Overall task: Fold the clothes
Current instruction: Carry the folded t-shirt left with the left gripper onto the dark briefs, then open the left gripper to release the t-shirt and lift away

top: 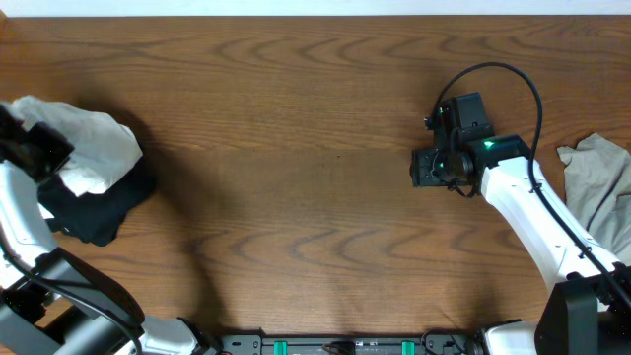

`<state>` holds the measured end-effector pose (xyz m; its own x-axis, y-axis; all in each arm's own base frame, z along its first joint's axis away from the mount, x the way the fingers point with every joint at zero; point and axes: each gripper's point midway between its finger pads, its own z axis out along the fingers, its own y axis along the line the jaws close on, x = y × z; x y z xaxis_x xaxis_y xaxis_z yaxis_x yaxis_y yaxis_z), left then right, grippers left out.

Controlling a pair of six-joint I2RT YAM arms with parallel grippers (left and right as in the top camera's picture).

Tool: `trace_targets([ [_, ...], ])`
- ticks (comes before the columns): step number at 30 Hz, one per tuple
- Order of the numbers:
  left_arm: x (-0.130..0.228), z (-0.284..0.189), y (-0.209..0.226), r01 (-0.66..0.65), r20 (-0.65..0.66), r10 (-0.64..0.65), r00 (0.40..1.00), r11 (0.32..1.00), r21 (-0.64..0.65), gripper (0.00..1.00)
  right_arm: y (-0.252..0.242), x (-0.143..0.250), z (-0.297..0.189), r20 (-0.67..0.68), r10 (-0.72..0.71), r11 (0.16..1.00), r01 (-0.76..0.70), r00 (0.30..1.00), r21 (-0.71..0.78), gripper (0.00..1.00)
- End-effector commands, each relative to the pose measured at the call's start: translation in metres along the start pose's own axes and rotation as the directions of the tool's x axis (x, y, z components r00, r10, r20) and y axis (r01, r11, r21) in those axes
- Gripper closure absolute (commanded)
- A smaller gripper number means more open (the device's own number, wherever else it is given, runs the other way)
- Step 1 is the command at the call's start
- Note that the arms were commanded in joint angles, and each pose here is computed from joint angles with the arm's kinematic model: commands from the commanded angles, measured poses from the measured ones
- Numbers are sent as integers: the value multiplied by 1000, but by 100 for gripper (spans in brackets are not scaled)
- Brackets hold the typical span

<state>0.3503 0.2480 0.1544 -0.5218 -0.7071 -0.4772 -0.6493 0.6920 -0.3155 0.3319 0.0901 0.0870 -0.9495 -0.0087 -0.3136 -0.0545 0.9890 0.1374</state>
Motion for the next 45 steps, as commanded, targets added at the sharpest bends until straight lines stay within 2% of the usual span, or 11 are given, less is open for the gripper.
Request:
trace_targets([
  [1,-11,-11,22,114,30,-114,993,993,-17,94,-5,-2,-1,6,5,1000,-5,1000,21,40],
  [3,-9,-15,36,154,24,-153,988,987,-36,83,-5,-2,-1,7,5,1000,-5,1000,22,40],
  [6,0,-20,52,292,1,-292,956,954,-61,4,-6,-1,-1,4,5,1000,-5,1000,23,40],
  [9,8,-26,55,414,-44,-414,909,910,-23,2,-6,0,-1,-3,2,1000,-2,1000,25,39],
  [13,-5,-43,20,448,-109,-434,894,861,243,2,-7,0,-1,-1,2,1000,-2,1000,28,39],
  [17,-36,-84,-37,267,-42,-294,955,785,560,2,-6,-2,-1,6,2,1000,-2,1000,27,39],
  [21,-55,-123,-84,-25,138,-106,985,701,713,2,-6,-2,-1,6,2,1000,-2,1000,27,39],
  [25,-65,-118,-99,-121,220,-53,974,698,705,2,-6,-2,-1,5,2,1000,-2,1000,27,40],
  [30,-69,-64,-88,-52,184,-81,980,781,623,2,-6,-1,-1,1,4,1000,-4,1000,27,40],
  [36,-39,17,-26,240,-66,-241,968,824,513,2,-8,7,-1,-28,13,999,-12,1000,33,40],
  [45,58,102,61,552,-403,-438,804,802,229,2,-8,9,-1,-37,12,999,-10,999,36,39],
])
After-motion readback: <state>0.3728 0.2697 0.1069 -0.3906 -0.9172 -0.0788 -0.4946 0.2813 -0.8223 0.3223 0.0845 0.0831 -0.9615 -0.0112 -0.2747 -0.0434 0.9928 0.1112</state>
